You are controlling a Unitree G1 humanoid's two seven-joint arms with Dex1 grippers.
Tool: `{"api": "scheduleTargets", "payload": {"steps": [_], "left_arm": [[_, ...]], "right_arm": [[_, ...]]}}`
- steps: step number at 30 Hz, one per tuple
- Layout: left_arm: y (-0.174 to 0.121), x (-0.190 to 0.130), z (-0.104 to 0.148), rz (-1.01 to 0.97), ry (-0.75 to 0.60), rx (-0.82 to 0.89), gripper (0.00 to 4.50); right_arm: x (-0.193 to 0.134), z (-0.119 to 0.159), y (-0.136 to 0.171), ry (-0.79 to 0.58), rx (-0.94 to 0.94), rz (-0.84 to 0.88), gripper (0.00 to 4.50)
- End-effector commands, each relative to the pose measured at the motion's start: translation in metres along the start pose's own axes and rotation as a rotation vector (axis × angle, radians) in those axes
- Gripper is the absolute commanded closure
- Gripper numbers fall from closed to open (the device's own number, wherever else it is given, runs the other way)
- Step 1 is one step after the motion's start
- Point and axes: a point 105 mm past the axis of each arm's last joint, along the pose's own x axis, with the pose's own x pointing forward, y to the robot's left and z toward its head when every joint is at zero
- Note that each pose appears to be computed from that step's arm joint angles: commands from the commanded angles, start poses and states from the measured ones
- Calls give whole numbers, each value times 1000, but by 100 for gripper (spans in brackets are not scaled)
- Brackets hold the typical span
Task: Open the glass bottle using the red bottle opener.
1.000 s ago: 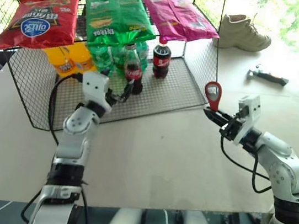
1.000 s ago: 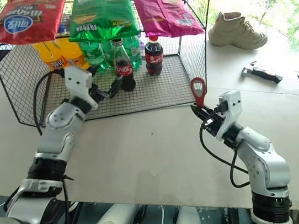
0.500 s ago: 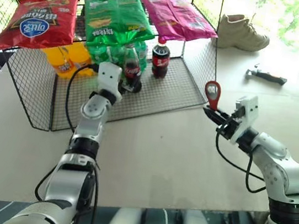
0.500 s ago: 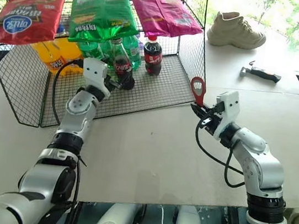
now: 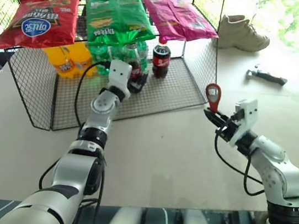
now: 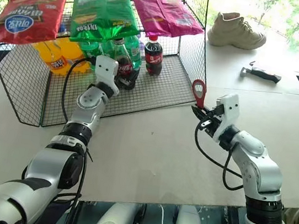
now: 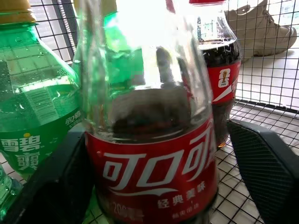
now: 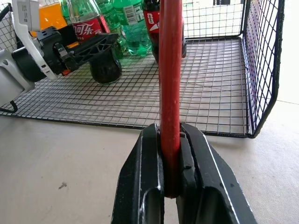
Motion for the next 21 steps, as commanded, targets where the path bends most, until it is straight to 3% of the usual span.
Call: {"api": "scheduleTargets", "payload": {"steps": [1, 9, 15, 21], "left_arm": [[-3, 2, 12, -29, -51, 13, 174], [-40, -17, 21, -280, -81, -54, 174], [-82, -45, 43, -503, -105, -89, 174], [-110, -63, 48, -602, -81, -110, 174]], "right_arm": [[-1, 16, 5, -56, -53, 9, 450], [-7, 25, -11, -75, -86, -40, 450], [-9, 37, -28, -110, -115, -98, 450], [-8, 45, -39, -140, -133, -132, 450]]}}
